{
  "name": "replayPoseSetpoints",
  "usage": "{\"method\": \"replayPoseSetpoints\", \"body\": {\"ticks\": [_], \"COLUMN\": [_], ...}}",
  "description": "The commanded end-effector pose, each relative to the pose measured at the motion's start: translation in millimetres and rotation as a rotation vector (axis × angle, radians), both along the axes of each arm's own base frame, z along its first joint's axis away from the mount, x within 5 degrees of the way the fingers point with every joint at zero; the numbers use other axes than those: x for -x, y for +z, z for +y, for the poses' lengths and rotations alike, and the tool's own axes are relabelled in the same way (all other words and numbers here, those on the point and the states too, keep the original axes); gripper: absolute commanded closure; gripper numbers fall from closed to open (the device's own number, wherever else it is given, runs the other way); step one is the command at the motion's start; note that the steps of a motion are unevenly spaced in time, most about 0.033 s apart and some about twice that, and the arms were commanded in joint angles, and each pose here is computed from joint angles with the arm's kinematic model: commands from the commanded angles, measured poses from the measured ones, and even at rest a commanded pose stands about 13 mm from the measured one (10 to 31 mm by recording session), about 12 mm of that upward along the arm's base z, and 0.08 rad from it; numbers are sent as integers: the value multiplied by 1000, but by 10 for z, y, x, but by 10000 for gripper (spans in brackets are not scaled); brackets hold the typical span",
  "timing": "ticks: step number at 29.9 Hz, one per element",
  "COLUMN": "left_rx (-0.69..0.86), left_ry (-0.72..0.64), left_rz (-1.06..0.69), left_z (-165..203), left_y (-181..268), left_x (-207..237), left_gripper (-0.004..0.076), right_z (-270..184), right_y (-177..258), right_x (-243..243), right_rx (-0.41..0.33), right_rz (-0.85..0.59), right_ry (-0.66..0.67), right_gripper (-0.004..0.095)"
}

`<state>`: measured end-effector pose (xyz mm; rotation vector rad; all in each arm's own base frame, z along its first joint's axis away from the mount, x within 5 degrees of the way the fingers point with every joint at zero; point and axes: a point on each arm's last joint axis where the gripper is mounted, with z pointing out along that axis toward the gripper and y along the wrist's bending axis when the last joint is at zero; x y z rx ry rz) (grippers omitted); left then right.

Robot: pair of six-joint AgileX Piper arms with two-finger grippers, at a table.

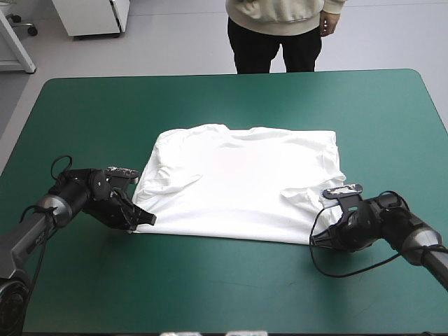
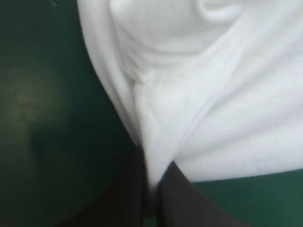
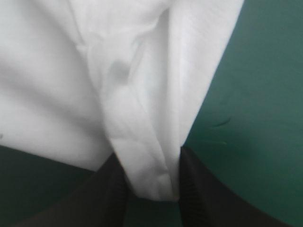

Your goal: Fold the cloth

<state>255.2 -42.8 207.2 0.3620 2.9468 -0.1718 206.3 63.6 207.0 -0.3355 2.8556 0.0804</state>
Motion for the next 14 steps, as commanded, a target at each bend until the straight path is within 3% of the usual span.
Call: {"method": "replayPoseSetpoints", "body": {"ticks": [1, 5, 14], "left_rx": [-10, -10, 2], "left_ry": [-10, -10, -8], "left_rz": [6, 0, -113], "left_z": [8, 8, 30], "left_y": [9, 10, 347], "left_x": [14, 8, 167], "left_gripper": [733, 733, 733], "right_z": [-30, -26, -76], "right_y": [-69, -66, 180], "right_x": [52, 40, 229], "right_rx": [1, -5, -22], "right_rz": [9, -19, -64], "right_ry": [2, 9, 18], "right_gripper": [734, 924, 925]}}
